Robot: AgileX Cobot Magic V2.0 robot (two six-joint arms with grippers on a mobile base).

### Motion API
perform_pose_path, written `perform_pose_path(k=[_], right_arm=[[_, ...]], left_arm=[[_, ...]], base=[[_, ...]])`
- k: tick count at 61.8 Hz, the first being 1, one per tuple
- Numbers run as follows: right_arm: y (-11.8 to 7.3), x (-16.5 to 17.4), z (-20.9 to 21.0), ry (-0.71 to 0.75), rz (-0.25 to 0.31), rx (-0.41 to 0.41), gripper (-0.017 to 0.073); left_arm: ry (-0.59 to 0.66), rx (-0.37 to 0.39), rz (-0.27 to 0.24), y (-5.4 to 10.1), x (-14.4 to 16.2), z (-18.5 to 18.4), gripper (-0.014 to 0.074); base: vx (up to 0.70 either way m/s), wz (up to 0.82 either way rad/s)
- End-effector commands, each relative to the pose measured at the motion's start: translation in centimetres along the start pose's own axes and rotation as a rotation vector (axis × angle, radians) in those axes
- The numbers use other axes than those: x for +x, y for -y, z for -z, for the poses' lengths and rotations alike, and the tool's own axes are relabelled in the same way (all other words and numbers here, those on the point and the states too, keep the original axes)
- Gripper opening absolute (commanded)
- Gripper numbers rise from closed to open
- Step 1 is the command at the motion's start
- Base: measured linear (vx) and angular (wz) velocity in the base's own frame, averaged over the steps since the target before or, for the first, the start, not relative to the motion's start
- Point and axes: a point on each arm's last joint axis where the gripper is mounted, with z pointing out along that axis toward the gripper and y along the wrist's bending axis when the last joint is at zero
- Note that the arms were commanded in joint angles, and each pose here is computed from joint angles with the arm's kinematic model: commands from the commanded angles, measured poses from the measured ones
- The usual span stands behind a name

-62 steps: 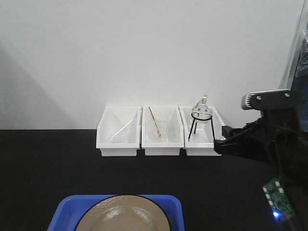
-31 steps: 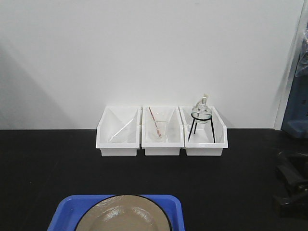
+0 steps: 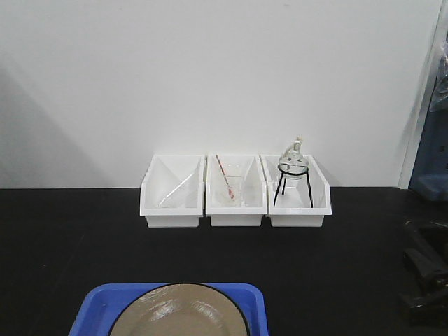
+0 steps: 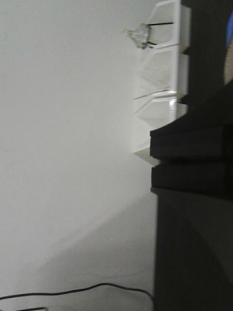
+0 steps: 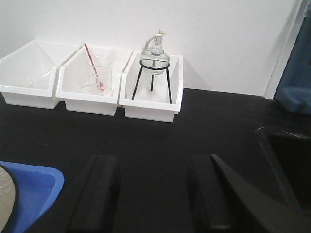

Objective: Place disk in tray to left cabinet
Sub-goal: 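Open the right gripper and withdraw it from the plate, then bring both grippers down toward the blue tray's side edges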

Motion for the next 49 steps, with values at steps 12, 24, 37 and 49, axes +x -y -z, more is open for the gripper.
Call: perform_pose_path(k=[12,24,37,49], right_arm=[[0.1,-1.3,0.4,0.050,0.013,-0.011,0.0382],[0.1,-1.3,0.4,0.050,0.012,-0.011,0.0382],[0.1,-1.3,0.4,0.047,-0.001,-0.012,0.0382],[0.1,-1.2,0.4,0.034,-0.051,-0.014,0.0382]], left_arm=[[-0.365,-0.003,0.000,0.1,-1.6,-8.7,-0.0003],[-0.549,-0.014,0.013,-0.2,1.7,-12.4,0.0006],[-0.581,-0.015,-0.025,-0.4,3.4,-14.7,0.0136],[-0.550,-0.023,-0.026,-0.6,4.0,-16.0,0.0407]], base=[[0.00,0.00],[0.00,0.00],[0.00,0.00],[0.00,0.00]])
